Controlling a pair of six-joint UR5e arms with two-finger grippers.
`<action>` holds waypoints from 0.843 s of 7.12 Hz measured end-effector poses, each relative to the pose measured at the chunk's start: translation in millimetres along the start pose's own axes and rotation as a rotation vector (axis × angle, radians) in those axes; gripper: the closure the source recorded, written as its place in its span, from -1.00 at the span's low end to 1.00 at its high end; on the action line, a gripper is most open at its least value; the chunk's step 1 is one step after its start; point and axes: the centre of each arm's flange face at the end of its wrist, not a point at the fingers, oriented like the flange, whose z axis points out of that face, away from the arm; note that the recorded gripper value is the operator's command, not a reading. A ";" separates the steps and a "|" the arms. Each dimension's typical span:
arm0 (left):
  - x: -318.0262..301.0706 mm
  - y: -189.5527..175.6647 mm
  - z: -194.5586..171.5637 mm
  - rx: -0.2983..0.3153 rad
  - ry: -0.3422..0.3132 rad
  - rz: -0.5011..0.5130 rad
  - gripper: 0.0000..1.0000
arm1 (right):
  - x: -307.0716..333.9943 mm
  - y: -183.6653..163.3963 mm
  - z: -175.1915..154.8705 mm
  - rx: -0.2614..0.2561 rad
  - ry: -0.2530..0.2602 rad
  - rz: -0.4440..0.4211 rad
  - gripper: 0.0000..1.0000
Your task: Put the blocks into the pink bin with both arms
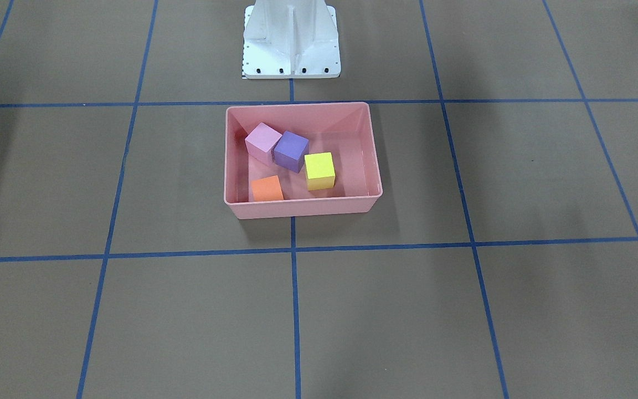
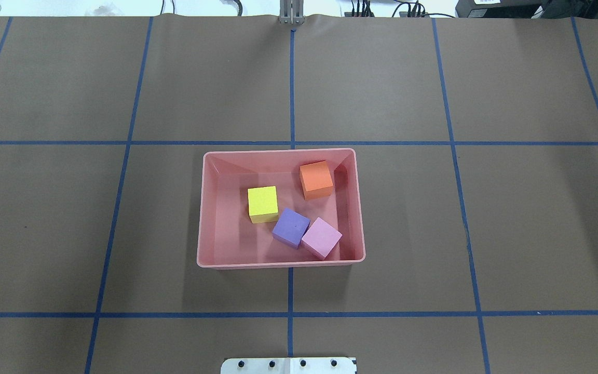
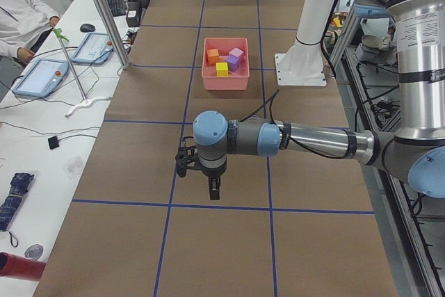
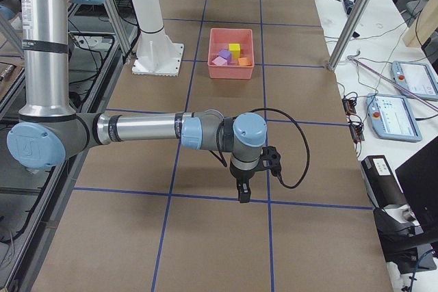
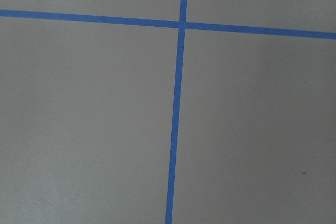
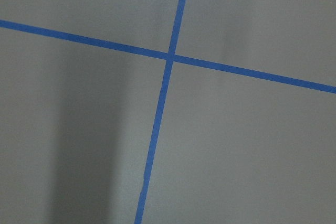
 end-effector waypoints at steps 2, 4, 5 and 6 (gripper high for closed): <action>0.3 0.5 -1.0 0.003 -0.002 0.003 -1.00 | 1.6 2.1 1.3 -0.003 -0.002 0.006 -0.99; -2.4 1.3 1.4 -0.002 -0.003 -0.001 -1.00 | 3.5 4.2 3.7 -0.008 -0.003 0.012 -0.99; -3.2 1.5 2.1 -0.004 -0.004 -0.003 -1.00 | 4.5 5.8 5.3 -0.011 -0.004 0.015 -0.99; -3.4 1.7 2.6 -0.005 -0.004 -0.004 -1.00 | 5.5 7.0 6.7 -0.014 -0.005 0.018 -0.99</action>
